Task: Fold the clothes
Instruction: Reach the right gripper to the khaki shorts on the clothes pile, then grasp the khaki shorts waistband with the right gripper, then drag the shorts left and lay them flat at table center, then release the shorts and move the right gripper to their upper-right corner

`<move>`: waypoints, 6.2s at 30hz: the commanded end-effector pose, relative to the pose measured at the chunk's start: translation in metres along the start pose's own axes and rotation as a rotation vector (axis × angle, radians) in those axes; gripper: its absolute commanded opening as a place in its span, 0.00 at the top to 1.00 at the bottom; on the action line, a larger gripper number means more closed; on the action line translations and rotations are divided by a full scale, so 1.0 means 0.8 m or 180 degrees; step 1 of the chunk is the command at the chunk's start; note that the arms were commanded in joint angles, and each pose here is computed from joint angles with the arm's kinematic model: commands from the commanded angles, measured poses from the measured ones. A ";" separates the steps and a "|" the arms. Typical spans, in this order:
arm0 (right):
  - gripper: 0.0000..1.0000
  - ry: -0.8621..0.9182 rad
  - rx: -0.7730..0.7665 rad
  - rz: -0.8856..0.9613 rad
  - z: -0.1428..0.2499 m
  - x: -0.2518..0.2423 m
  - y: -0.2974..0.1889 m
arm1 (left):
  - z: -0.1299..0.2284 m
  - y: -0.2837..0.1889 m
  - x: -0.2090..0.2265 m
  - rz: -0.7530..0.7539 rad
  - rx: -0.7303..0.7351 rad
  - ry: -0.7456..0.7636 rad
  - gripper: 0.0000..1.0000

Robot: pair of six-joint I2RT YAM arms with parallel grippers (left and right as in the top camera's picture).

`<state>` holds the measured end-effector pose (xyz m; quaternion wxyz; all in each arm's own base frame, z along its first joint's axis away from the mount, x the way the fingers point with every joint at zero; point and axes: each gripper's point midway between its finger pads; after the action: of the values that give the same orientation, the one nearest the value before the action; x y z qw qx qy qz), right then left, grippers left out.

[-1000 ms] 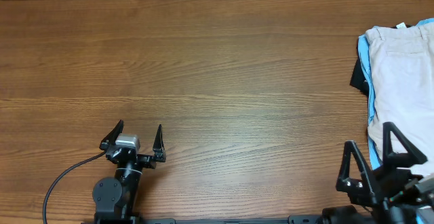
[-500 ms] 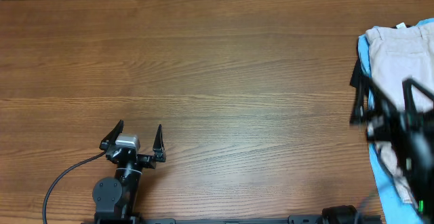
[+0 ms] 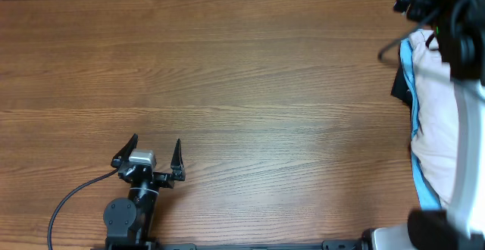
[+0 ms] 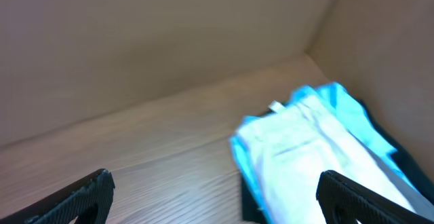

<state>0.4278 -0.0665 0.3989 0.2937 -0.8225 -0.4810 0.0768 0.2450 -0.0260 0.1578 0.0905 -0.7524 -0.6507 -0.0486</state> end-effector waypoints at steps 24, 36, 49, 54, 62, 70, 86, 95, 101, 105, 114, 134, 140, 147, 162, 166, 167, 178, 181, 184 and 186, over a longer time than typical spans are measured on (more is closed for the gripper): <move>0.33 -0.0858 0.1531 0.0089 0.157 -0.126 0.332 | 0.000 0.000 -0.001 -0.0004 -0.0008 0.0084 0.00; 0.34 -0.0956 0.1676 0.0161 0.208 -0.143 0.392 | 0.000 0.000 -0.001 -0.0004 -0.0008 0.0085 0.00; 0.38 -0.0897 0.1809 0.0231 0.257 -0.173 0.412 | 0.000 0.000 -0.001 -0.0004 -0.0008 0.0084 0.00; 0.40 -0.0882 0.1836 0.0247 0.268 -0.179 0.415 | 0.000 0.000 -0.001 -0.0004 -0.0008 0.0084 0.00; 0.96 -0.0829 0.1790 0.0248 0.263 -0.178 0.417 | 0.000 0.000 -0.001 -0.0004 -0.0008 0.0085 0.00; 0.96 -0.0615 0.1488 0.0203 0.191 -0.158 0.396 | 0.000 0.000 -0.001 -0.0004 -0.0008 0.0084 0.00; 0.96 -0.0252 0.1076 -0.0493 0.076 -0.064 0.263 | 0.000 0.000 -0.001 -0.0004 -0.0008 0.0084 0.00; 0.96 -0.0141 0.1900 -0.1643 0.165 0.119 0.167 | 0.000 0.000 -0.001 -0.0004 -0.0008 0.0084 0.00; 0.95 -0.0329 0.2400 -0.2046 0.273 0.245 0.102 | 0.000 0.000 0.000 -0.0005 -0.0007 0.0085 0.00; 0.94 -0.0526 0.2630 -0.2242 0.353 0.308 0.058 | 0.000 0.000 -0.001 -0.0004 -0.0008 0.0085 0.00; 0.88 -0.0963 0.2815 -0.2537 0.548 0.393 -0.048 | 0.000 0.000 -0.001 -0.0004 -0.0008 0.0084 0.00; 0.27 -0.0943 0.2457 -0.2473 0.487 0.388 -0.076 | 0.000 0.000 -0.001 -0.0004 -0.0008 0.0084 0.00; 0.09 -0.0850 0.2845 -0.1621 0.440 0.274 -0.051 | 0.000 0.000 -0.001 -0.0004 -0.0008 0.0084 0.00; 0.02 -0.0944 0.3257 -0.0278 0.445 0.134 -0.011 | 0.000 0.000 -0.001 -0.0004 -0.0008 0.0084 0.00; 0.96 -0.0657 0.3862 0.0727 0.538 -0.001 0.023 | 0.000 0.000 -0.001 -0.0004 -0.0008 0.0085 0.00; 0.96 -0.0538 0.3946 0.0874 0.565 -0.019 0.022 | 0.000 0.000 -0.001 -0.0004 -0.0008 0.0085 0.00; 0.96 -0.0500 0.3956 0.0877 0.571 -0.021 0.023 | 0.000 0.000 -0.001 -0.0004 -0.0008 0.0085 0.00; 0.89 -0.0261 0.3698 0.0646 0.609 -0.018 0.059 | 0.000 0.000 -0.001 -0.0004 -0.0008 0.0084 0.00; 0.96 -0.0225 0.3591 0.0537 0.612 -0.010 0.072 | 0.000 0.000 -0.001 -0.0004 -0.0008 0.0084 0.00; 0.96 -0.0205 0.3472 0.0456 0.611 -0.002 0.085 | 0.000 0.000 -0.001 -0.0004 -0.0008 0.0084 0.00; 0.96 -0.0191 0.3362 0.0395 0.607 0.004 0.095 | 0.000 0.000 -0.001 -0.0004 -0.0008 0.0084 0.00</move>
<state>0.2864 0.1185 -0.0039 0.6693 -0.5634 -0.3505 0.3343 0.2450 -0.0259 0.1578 0.0906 -0.7521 -0.6510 -0.0486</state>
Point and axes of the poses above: each gripper's point midway between its finger pads, its own y axis out along the fingers, its own x axis along the line the jaws close on, z = x × y, and after that the axes turned 14 degrees about y, right-handed
